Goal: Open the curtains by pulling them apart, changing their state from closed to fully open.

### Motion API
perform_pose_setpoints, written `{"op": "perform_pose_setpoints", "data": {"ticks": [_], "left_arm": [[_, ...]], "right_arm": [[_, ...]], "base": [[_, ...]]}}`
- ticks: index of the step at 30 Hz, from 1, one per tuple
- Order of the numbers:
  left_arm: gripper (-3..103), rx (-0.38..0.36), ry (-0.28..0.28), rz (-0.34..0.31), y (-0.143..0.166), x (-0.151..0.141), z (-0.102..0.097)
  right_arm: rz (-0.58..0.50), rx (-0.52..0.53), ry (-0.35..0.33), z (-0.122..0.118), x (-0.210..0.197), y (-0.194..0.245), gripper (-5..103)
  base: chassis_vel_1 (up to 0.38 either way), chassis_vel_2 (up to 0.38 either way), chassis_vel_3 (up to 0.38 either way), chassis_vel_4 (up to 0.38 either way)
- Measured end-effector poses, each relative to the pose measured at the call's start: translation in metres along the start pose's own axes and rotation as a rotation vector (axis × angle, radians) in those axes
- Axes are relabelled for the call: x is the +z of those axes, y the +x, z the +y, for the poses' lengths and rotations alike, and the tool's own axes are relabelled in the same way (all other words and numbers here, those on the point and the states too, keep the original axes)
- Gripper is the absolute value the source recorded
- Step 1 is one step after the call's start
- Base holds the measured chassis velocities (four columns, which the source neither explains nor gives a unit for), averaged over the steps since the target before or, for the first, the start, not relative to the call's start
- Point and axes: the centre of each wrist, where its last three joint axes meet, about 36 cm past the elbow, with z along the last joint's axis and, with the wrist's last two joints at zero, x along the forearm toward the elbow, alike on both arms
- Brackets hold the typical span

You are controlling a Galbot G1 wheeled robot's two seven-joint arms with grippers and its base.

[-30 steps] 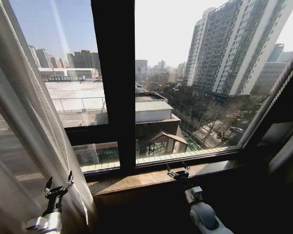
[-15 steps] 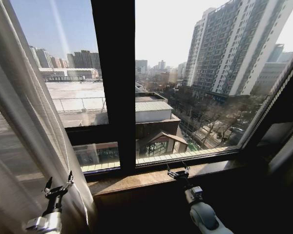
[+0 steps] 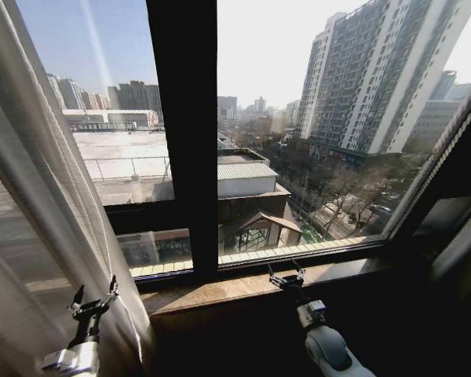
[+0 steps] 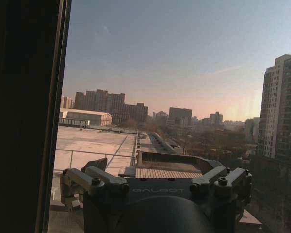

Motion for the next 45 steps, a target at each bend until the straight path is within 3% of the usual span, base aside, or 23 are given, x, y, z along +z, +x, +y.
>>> {"op": "perform_pose_setpoints", "data": {"ticks": [45], "left_arm": [[100, 0.0, 0.0, 0.0, 0.0, 0.0, 0.0]], "right_arm": [[0.0, 0.0, 0.0, 0.0, 0.0, 0.0, 100]], "base": [[0.0, 0.0, 0.0, 0.0]]}}
